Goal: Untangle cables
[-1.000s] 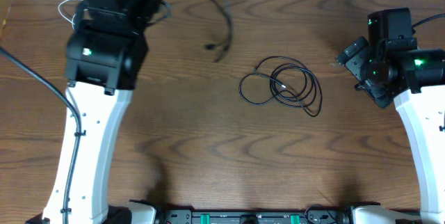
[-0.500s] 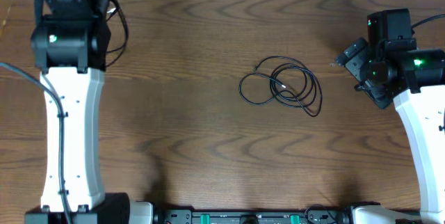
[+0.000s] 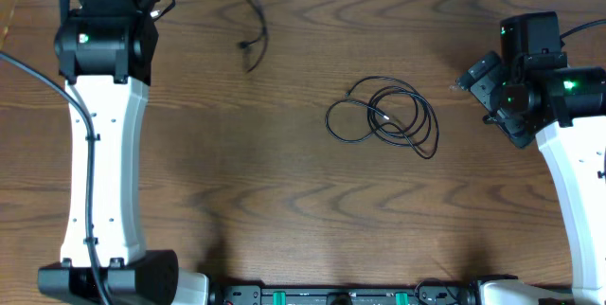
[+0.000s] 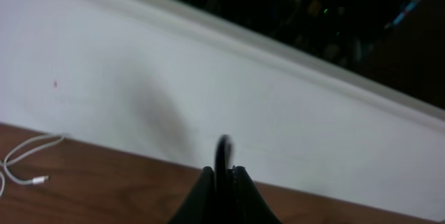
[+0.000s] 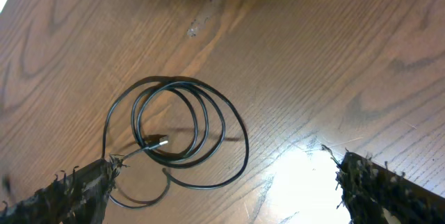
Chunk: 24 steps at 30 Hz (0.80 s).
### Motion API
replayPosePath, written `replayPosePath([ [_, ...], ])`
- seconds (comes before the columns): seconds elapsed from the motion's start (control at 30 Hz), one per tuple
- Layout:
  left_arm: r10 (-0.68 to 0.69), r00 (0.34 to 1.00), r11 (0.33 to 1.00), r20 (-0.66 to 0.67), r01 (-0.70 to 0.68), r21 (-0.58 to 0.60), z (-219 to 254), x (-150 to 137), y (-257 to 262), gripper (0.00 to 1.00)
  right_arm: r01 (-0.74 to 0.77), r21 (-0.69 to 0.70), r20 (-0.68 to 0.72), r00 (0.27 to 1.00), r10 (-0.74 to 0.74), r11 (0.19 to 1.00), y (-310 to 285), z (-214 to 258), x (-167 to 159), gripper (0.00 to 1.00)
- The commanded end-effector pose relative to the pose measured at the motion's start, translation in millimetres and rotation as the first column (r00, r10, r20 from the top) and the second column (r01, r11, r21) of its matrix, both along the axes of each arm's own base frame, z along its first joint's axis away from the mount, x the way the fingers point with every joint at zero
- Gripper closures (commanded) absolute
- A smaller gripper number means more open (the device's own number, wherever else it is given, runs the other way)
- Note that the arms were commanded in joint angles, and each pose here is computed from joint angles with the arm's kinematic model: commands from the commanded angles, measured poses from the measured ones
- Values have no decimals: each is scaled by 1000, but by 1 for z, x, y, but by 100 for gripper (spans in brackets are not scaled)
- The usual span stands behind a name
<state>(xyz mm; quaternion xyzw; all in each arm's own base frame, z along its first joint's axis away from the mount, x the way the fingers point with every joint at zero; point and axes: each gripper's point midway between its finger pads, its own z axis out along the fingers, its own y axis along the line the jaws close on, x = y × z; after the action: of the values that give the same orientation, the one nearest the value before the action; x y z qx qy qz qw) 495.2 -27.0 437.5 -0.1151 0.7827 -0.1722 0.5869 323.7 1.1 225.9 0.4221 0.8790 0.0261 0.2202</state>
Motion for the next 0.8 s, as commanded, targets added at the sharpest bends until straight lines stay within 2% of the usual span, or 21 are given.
replayPosePath([
  [0.0,29,998,1000,-58,-28,4,-27,19,22,92,-4,-25,-22,1000,4,1000,-3,-5,-2,1],
  [0.23,199,951,979,-237,-203,8,-112,47,122,92,-4,-25,-24,1000,3,1000,-3,-5,-2,1],
  [0.3,248,922,968,-297,-245,50,-148,50,164,93,-4,-25,-22,1000,3,1000,-3,-5,-2,1],
  [0.53,352,823,935,-446,-333,123,-232,34,259,93,1,-33,1,1000,-1,999,-5,-2,3,1],
  [0.67,371,795,928,-480,-312,201,-266,23,299,93,2,-31,20,1000,-1,1000,-4,0,7,1],
  [0.77,422,759,907,-496,-355,229,-289,14,331,93,2,-30,29,1000,-1,1000,-4,1,9,1],
])
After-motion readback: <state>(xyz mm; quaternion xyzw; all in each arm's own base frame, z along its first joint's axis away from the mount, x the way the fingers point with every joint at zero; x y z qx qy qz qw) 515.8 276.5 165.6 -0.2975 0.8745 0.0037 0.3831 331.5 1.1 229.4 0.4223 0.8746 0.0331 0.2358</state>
